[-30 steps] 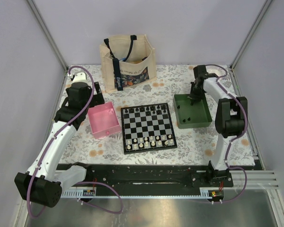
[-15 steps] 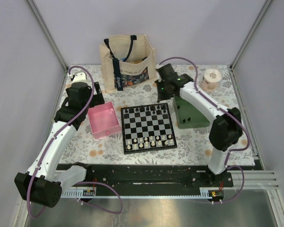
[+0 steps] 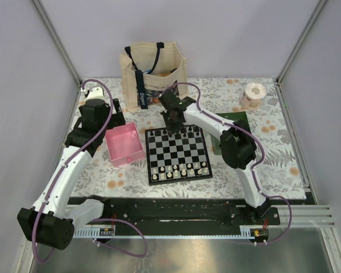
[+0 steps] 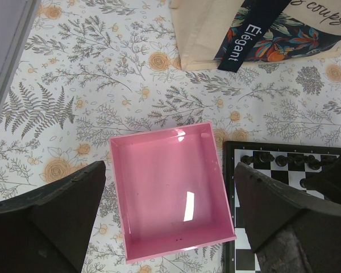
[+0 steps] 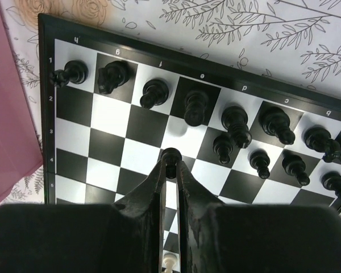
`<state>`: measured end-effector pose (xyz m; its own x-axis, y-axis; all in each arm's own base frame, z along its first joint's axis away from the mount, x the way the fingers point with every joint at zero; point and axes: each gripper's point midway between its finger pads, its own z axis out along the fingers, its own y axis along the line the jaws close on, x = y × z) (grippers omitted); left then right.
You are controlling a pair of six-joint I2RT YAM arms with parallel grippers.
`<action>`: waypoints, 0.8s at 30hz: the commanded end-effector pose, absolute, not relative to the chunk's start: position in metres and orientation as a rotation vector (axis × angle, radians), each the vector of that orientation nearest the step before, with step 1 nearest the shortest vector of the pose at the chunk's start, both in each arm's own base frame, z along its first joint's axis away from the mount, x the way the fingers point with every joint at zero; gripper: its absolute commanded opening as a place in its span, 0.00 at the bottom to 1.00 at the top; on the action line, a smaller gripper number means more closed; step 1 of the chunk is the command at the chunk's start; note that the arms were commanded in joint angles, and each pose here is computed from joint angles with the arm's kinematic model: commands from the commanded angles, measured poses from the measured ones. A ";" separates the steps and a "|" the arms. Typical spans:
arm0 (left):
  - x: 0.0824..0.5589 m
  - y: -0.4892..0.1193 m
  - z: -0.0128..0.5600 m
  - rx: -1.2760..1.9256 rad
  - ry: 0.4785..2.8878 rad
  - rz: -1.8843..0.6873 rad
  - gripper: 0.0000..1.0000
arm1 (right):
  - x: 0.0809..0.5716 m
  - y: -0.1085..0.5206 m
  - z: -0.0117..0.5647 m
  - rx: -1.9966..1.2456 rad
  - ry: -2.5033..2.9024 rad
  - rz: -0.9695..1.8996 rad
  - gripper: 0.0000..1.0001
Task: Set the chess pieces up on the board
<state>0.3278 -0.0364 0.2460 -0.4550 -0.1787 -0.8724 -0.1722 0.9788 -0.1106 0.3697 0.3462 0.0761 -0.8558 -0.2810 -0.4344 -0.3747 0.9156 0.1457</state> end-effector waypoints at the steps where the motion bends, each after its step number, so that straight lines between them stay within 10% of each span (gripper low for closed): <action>1: 0.331 -0.039 0.264 -0.248 1.987 -0.040 0.99 | 0.382 0.351 0.088 -0.487 2.622 0.284 0.00; 24: 0.332 -0.040 0.262 -0.244 1.994 -0.043 0.99 | 0.383 0.346 0.063 -0.506 2.649 0.226 0.02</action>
